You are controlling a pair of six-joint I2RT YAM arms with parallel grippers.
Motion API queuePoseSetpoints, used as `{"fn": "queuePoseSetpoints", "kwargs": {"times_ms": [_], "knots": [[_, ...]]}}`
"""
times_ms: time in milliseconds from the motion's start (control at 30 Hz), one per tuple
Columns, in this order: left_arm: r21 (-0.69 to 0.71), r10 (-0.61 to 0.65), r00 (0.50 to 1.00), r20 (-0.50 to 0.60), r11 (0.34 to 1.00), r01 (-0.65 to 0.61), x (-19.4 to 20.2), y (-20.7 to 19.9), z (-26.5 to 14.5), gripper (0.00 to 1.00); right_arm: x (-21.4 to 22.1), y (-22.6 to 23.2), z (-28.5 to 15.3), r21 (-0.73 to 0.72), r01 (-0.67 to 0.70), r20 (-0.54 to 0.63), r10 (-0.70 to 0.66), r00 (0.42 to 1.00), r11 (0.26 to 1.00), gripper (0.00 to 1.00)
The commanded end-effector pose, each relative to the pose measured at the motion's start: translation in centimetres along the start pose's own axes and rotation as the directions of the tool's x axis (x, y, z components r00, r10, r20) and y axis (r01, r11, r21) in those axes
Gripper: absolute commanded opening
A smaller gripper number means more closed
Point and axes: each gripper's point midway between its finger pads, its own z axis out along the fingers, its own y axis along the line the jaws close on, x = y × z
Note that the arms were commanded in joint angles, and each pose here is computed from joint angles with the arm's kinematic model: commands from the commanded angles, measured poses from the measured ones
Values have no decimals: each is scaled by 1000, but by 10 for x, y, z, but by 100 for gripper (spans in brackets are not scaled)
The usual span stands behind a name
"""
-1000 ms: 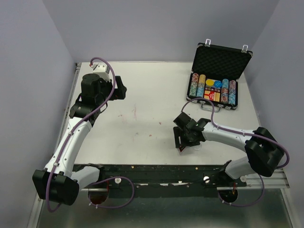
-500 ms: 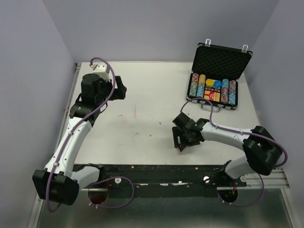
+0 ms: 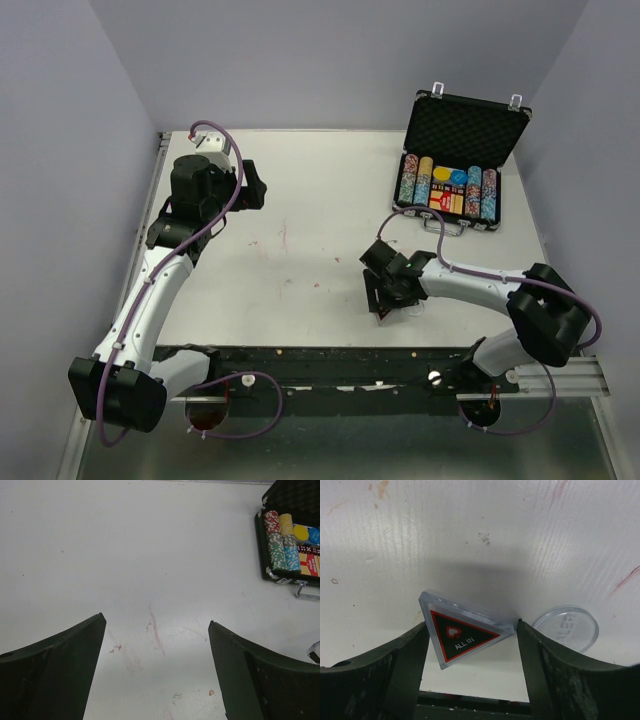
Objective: Pack up texas hold em set
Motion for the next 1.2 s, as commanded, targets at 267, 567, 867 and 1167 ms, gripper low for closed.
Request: {"fn": "queuePoseSetpoints", "kwargs": {"times_ms": [267, 567, 867, 1167], "knots": [[25, -4, 1000, 31, 1000, 3, -12, -6, -3, 99, -2, -6, 2, 62, -6, 13, 5, 1000, 998, 65], [21, -1, 999, 34, 1000, 0, -13, -5, -4, 99, -50, -11, -12, 97, -12, 106, 1, 994, 995, 52], [13, 4, 999, 35, 1000, -4, -14, -3, -4, 99, -174, -86, -29, 45, -165, 263, 148, 953, 985, 50], [-1, 9, 999, 36, 1000, -9, -14, 0, -4, 99, -283, -173, -5, 38, -312, 334, 282, 899, 949, 47]]}}
